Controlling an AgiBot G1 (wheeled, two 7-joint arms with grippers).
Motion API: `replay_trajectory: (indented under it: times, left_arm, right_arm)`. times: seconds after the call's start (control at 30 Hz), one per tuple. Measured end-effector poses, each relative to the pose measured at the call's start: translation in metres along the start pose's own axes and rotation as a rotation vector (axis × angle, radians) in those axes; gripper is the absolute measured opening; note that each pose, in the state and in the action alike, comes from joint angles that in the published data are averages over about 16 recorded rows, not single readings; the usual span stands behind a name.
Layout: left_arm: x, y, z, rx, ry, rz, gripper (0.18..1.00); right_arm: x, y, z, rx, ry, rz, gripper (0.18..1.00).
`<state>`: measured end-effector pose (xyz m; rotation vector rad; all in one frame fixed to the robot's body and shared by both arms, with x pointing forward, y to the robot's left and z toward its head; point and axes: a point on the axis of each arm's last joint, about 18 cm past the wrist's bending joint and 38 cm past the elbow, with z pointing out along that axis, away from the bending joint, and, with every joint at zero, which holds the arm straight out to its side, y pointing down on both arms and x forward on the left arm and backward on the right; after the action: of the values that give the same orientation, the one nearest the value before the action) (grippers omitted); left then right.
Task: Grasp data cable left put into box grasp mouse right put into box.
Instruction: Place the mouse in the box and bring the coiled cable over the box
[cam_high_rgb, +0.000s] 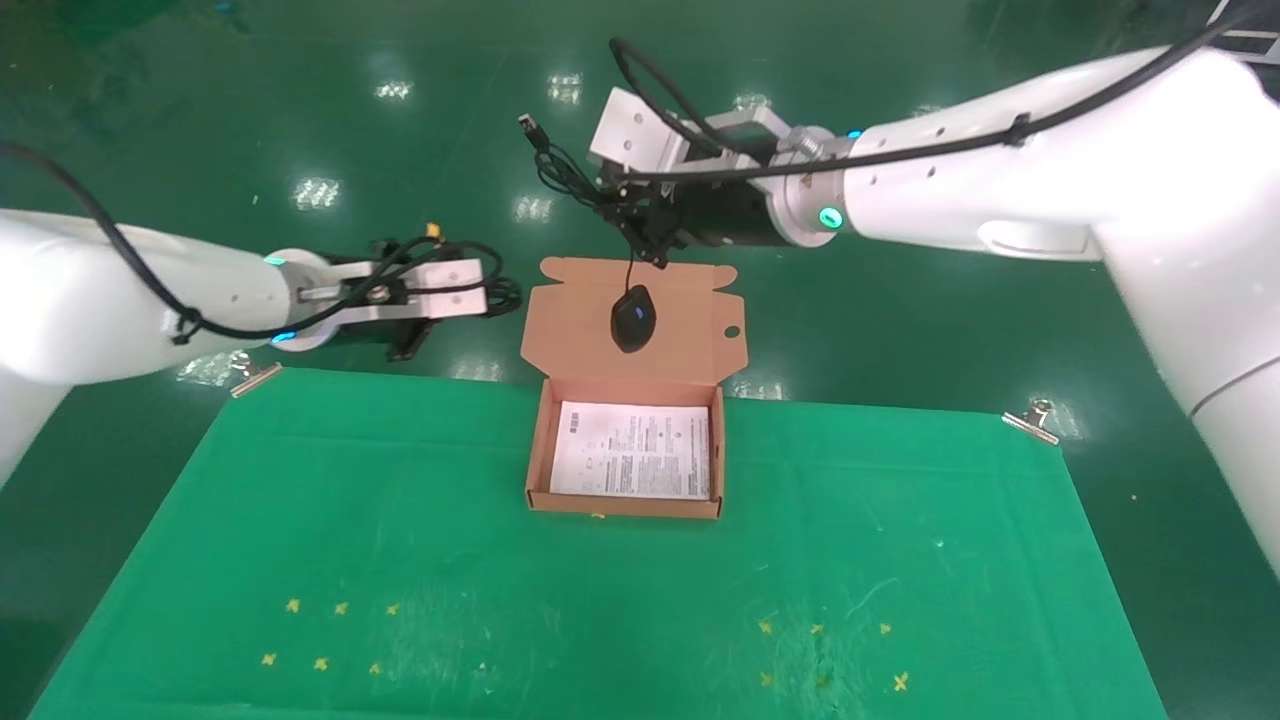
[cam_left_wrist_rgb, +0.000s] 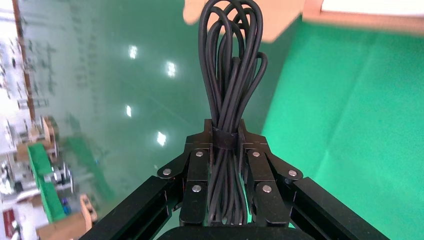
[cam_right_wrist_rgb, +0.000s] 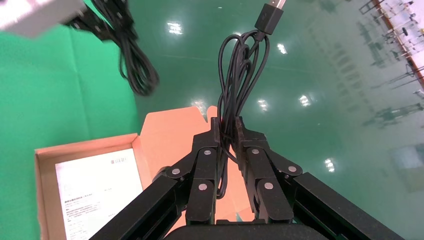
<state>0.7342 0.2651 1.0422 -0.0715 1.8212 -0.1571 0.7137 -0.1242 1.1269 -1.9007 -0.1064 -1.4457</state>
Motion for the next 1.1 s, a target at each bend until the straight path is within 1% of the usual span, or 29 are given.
replay_trajectory:
  times: [0.27,0.57,0.83,1.1]
  left_arm:
    - [0.007,0.015,-0.008,-0.059,0.003,-0.024,0.265]
    - [0.010,0.015,-0.013,-0.075,-0.003,-0.029,0.265]
    - [0.011,0.015,-0.014,-0.076,-0.005,-0.029,0.264]
    - [0.011,0.015,-0.014,-0.077,-0.006,-0.030,0.264]
  right_arm:
    - [-0.027,0.008,0.016,0.004,-0.037,0.012,0.231]
    - [-0.057,0.015,0.030,0.009,-0.085,0.050,0.231]
    - [-0.074,0.026,0.039,-0.004,-0.094,0.114,0.231]
    - [-0.085,0.053,0.044,-0.049,-0.080,0.199,0.231]
